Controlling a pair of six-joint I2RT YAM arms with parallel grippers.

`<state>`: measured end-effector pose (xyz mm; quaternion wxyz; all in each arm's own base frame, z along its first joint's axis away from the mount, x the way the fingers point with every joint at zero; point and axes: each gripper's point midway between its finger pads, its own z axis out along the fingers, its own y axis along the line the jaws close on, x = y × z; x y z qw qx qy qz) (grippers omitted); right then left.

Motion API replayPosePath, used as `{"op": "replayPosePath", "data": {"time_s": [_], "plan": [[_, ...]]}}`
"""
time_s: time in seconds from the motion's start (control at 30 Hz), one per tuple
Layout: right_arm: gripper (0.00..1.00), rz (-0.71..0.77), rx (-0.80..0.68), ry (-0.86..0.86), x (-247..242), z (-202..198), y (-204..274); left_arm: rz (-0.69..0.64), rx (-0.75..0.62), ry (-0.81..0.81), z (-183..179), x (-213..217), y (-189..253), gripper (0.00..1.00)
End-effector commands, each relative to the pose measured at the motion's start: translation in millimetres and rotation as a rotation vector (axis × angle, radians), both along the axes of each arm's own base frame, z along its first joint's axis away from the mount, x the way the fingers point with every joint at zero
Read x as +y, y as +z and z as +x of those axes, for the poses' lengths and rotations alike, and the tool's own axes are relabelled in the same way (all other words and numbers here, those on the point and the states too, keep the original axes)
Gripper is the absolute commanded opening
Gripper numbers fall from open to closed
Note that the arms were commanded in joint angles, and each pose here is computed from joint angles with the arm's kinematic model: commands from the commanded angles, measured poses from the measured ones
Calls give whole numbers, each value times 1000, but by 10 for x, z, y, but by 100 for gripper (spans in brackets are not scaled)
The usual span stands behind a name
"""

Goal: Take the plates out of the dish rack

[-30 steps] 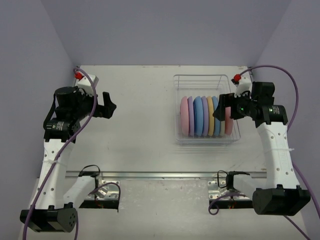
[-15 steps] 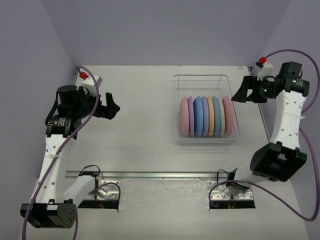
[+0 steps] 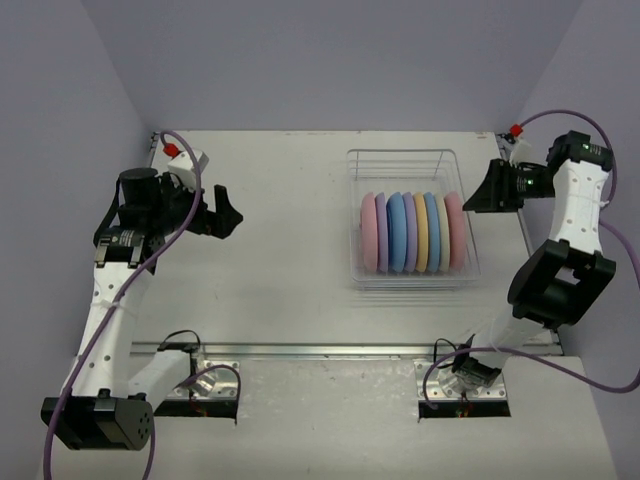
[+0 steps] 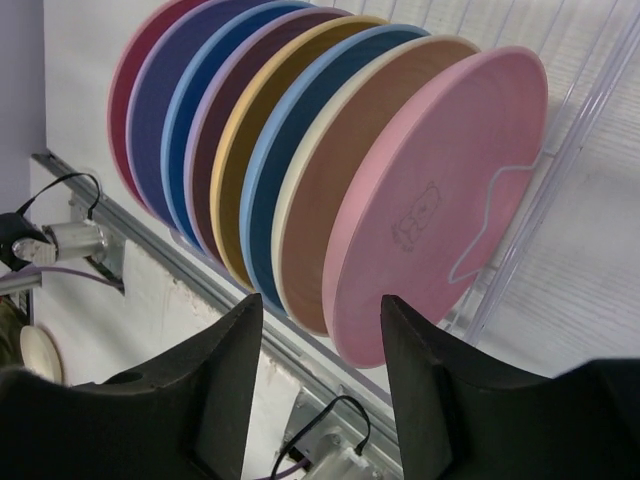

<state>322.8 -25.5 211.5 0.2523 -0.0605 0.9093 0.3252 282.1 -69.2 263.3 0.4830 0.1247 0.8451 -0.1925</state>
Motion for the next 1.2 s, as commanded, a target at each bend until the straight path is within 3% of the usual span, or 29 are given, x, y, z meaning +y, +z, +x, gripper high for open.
{"op": "replayPosePath", "data": {"time_s": [0.0, 0.23, 0.37, 0.53, 0.6, 0.77, 1.17], "plan": [[50, 25, 21, 47, 50, -65, -108, -3, -87, -19, 69, -10, 256, 100], [47, 38, 82, 73, 118, -163, -422, -7, -82, -25, 89, -19, 246, 100], [41, 90, 126, 93, 204, -252, -563, -7, -80, -25, 90, -21, 239, 100], [21, 164, 138, 124, 295, -295, -550, -6, -78, -24, 84, -19, 227, 100], [0, 200, 143, 128, 323, -298, -505, -8, -76, -23, 83, -20, 221, 100], [0, 249, 138, 140, 372, -304, -316, -9, -79, -25, 69, -24, 225, 100], [0, 178, 54, 110, 272, -264, -35, -10, -82, -25, 58, -26, 234, 100]]}}
